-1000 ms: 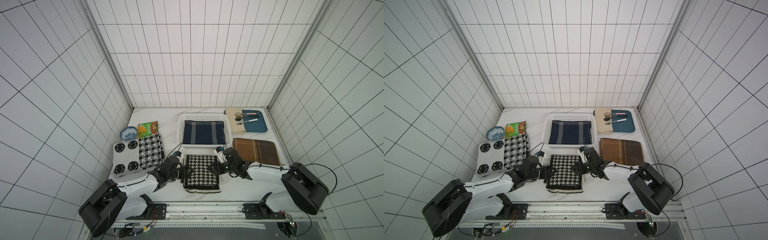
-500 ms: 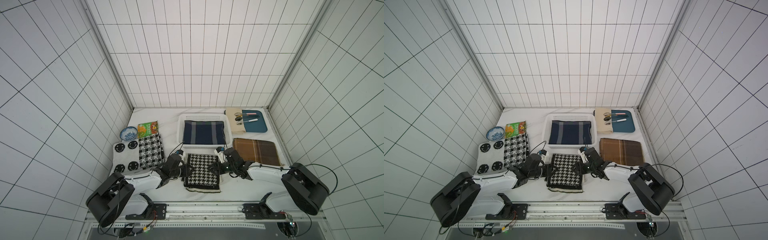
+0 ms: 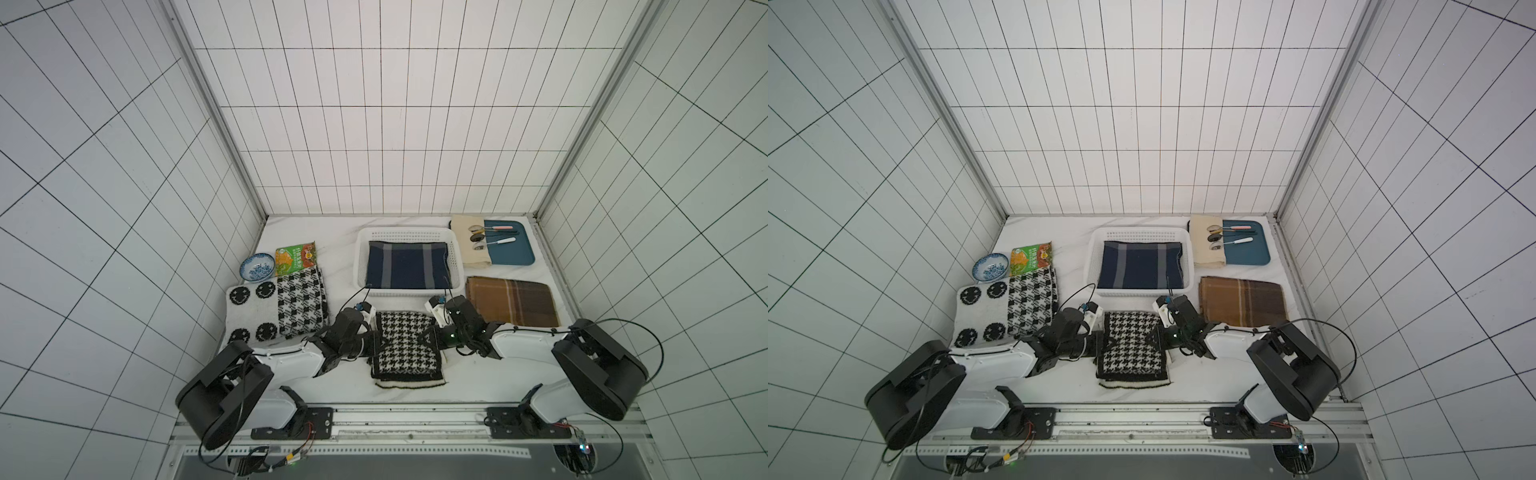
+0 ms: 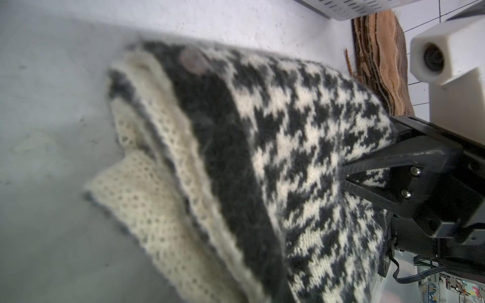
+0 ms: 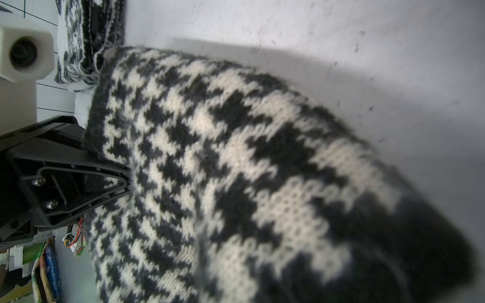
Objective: Put the folded scarf in the basket
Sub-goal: Pick up the scarf at the center of the board, then place the scarf in the basket.
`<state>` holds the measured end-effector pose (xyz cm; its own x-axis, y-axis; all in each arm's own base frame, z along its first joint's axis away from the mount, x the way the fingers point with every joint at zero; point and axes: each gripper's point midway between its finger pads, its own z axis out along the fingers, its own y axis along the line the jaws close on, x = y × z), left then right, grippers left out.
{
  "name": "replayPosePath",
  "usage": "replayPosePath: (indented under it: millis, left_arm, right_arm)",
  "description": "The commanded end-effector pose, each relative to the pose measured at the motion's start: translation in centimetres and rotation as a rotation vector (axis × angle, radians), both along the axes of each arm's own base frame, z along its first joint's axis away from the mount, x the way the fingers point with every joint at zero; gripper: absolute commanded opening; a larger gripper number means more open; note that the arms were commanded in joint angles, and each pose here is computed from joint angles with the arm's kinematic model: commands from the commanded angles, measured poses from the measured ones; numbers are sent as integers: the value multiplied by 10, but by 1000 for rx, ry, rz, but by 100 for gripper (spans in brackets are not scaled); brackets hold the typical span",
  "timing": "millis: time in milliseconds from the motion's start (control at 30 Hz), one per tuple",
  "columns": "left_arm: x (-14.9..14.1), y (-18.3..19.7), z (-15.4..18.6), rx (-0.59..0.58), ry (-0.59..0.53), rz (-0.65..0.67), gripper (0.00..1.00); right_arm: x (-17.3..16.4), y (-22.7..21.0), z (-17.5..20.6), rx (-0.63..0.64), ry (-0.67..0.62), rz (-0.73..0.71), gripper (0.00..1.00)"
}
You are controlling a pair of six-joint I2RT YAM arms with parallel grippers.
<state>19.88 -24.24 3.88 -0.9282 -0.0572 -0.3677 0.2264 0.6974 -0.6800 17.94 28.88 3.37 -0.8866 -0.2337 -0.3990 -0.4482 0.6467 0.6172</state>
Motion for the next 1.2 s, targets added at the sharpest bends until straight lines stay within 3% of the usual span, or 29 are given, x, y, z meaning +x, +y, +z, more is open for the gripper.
replayPosePath:
  millis: [0, 300, 533, 667, 767, 900, 1067, 1167]
  left_arm:
    - [-5, -12, 23, -42, -56, -48, 0]
    - [0, -24, 109, -35, -259, -18, 0]
    - [35, -33, 178, -80, -383, 68, 0]
    - [79, -25, 211, -24, -449, 170, 0]
    - [126, -13, 207, 0, -426, 253, 0]
    - [176, -22, 190, -41, -327, 245, 0]
    - [229, -28, 167, -1, -343, 294, 0]
    - [251, -28, 149, 52, -348, 307, 0]
  right_arm:
    - [-13, -6, 5, -23, 10, 40, 0]
    - [-6, -20, 82, -41, -163, 27, 0]
    - [20, -24, 158, -54, -299, 13, 0]
    - [58, -22, 188, -88, -329, -2, 0]
    - [91, -21, 195, -143, -358, 3, 0]
    - [143, -22, 182, -188, -331, -34, 0]
    - [212, -22, 151, -243, -250, -85, 0]
    - [234, -20, 127, -259, -212, -84, 0]
